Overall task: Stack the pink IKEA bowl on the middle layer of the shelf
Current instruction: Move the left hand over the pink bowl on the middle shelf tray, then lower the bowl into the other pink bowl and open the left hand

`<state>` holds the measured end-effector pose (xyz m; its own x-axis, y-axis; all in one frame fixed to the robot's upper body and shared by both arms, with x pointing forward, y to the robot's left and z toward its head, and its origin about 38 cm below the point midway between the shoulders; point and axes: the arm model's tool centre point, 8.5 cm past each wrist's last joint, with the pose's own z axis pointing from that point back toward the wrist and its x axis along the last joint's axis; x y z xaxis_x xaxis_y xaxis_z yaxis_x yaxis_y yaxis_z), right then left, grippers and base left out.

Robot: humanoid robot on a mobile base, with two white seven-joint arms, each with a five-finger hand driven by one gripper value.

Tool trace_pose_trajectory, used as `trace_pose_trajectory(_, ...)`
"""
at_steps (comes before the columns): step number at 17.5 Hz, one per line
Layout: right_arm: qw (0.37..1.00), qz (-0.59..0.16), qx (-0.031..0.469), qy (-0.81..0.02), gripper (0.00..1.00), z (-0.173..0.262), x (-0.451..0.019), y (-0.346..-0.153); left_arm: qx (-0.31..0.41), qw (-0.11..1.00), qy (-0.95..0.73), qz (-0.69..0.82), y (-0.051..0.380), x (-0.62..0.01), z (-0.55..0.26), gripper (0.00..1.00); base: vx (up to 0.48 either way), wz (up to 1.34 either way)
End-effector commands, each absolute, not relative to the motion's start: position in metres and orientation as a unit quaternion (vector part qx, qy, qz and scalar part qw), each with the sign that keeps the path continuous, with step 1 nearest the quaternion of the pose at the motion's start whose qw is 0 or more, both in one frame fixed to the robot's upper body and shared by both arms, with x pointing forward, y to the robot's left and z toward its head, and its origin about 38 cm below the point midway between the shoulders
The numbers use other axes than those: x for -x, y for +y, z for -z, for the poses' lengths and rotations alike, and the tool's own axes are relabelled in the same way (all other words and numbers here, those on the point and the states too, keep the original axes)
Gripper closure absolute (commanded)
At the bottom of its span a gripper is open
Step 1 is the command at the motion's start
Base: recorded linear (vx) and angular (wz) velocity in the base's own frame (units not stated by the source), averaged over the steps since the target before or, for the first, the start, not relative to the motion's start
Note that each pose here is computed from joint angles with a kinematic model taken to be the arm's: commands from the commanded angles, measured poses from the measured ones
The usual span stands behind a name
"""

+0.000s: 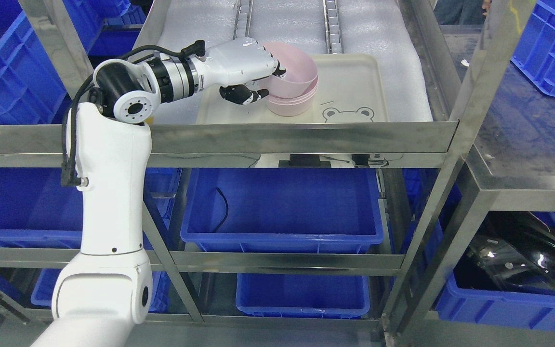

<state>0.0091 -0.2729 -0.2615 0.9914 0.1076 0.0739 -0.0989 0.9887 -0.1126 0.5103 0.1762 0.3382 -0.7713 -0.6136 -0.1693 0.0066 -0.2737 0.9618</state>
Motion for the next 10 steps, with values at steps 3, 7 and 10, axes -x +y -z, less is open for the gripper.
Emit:
trace_pose_trajectory(3,0.996,-0.052,0.063,-0.037,0.0,0.261,-0.001,-0.284,-0.255,0.226,-0.554,0.76,0.18,-0.52,-0.324,0.92,-0.005,0.02)
trace_pose_trajectory(7,0.996,-0.052,0.063,-0.037,0.0,0.261,-0.001,-0.284,-0.243,0.23,-0.566,0.753,0.174,-0.53,-0.326,0.92,0.0,0.0)
trace_pose_trajectory(10,0.996,-0.052,0.063,-0.037,0.0,0.261,-0.001,-0.284,-0.237,0.23,-0.58,0.745,0.168,-0.535,-0.327,0.92,0.0,0.01)
